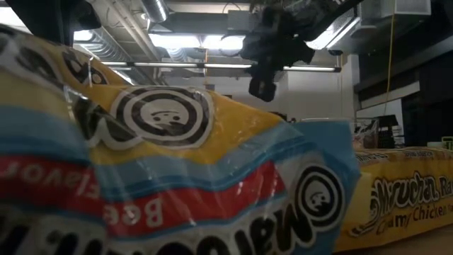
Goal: Sort Maruchan noodles
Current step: Put the yellow noodle pack into the middle transparent bin
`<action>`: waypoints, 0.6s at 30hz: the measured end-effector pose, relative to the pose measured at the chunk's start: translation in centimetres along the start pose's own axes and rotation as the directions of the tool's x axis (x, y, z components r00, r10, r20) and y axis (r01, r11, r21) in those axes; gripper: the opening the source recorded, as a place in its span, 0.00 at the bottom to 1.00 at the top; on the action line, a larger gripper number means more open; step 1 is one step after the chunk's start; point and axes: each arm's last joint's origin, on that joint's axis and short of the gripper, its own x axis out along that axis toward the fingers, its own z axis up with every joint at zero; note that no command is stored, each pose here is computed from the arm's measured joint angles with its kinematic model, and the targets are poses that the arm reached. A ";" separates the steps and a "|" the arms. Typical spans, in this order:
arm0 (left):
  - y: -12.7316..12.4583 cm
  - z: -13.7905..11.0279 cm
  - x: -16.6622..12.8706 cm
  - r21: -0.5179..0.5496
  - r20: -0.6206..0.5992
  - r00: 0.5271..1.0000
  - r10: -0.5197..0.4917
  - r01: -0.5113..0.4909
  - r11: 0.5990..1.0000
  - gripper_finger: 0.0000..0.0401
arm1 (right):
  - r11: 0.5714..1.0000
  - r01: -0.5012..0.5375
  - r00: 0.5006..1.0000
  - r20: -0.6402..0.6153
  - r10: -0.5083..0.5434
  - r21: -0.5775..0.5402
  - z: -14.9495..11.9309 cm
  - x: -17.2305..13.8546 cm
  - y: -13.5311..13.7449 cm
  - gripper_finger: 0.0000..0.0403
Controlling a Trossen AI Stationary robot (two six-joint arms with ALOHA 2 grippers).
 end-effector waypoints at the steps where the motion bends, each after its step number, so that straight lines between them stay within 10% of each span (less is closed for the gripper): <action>1: 0.0 0.0 0.0 0.000 0.000 1.000 0.000 0.000 1.000 0.14 | 0.999 -0.042 0.998 -0.051 0.043 0.022 -0.6 0.7 0.6 0.31; 7: 0.0 0.0 0.0 -0.001 0.000 1.000 0.000 0.000 1.000 0.14 | 0.954 0.301 0.914 -0.287 -0.287 0.005 -3.8 5.8 3.4 0.31; 13: 0.0 0.0 0.0 0.000 0.000 1.000 0.000 0.000 1.000 0.14 | 0.666 0.681 0.648 -0.174 -0.741 -0.304 -5.9 10.7 6.8 0.31; 18: 0.0 0.0 0.0 0.000 0.000 1.000 0.000 0.000 1.000 0.14 | 0.683 0.630 0.708 -0.087 -0.701 -0.370 -6.4 13.8 8.5 0.31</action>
